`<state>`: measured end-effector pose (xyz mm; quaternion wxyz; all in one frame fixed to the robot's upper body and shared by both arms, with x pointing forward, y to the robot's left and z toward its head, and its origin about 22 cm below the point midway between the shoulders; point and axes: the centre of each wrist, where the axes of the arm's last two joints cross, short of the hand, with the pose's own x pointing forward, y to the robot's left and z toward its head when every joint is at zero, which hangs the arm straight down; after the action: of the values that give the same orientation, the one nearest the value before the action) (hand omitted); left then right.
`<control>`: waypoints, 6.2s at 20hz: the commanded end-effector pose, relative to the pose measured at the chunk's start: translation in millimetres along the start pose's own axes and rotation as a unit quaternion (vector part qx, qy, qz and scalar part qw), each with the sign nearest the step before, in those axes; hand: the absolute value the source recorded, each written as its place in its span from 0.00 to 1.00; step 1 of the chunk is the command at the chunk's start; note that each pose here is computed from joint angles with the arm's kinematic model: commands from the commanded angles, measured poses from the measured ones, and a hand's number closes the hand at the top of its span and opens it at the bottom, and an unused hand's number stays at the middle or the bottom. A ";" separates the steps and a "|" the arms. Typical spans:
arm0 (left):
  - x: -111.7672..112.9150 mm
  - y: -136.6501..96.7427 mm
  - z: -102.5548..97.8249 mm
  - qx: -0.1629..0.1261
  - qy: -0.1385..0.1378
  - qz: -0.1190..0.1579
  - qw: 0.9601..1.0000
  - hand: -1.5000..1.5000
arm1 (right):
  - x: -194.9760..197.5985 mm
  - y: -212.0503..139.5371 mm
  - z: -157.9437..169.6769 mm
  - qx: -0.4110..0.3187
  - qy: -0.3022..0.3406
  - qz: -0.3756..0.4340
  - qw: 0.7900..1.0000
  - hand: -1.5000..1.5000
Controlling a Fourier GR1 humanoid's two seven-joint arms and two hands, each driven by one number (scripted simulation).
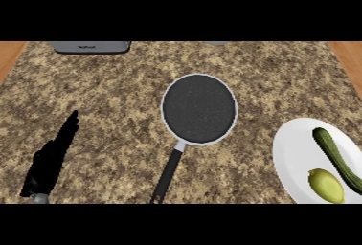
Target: Pick the lemon from the plate and place it in the pan
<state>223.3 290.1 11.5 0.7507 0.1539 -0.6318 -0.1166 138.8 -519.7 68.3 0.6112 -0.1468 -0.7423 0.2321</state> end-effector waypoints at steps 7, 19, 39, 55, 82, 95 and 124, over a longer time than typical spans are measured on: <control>7.0 -6.9 0.7 -0.004 0.002 0.007 1.000 0.50 | 50.6 8.1 -35.7 0.108 0.021 0.071 0.991 0.00; 0.3 -8.4 7.5 -0.006 -0.002 -0.009 1.000 0.50 | 94.8 52.9 -48.1 0.200 0.093 0.178 0.959 0.00; 12.5 -16.7 13.4 -0.001 -0.005 0.002 1.000 0.50 | 100.6 92.3 -68.5 0.243 0.175 0.246 0.922 0.00; -12.2 0.6 -5.9 0.003 0.002 0.009 1.000 0.50 | 55.0 143.1 -62.1 0.258 0.187 0.255 0.913 0.00; -2.4 -3.5 -7.7 0.003 -0.005 -0.010 1.000 0.50 | 7.4 161.5 -73.2 0.199 0.199 0.195 0.940 1.00; 3.6 -5.0 -7.5 0.007 0.002 -0.008 1.000 0.50 | 127.0 154.2 -124.3 -0.124 0.206 0.406 0.882 1.00; 5.3 -31.8 -12.4 -0.017 -0.019 0.002 1.000 0.50 | 150.1 331.1 -331.3 -0.027 0.153 0.270 0.950 1.00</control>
<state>235.5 273.8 7.1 0.7441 0.1430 -0.6397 -0.1295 400.4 -115.3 105.7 0.6197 -0.3920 -0.6013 0.3175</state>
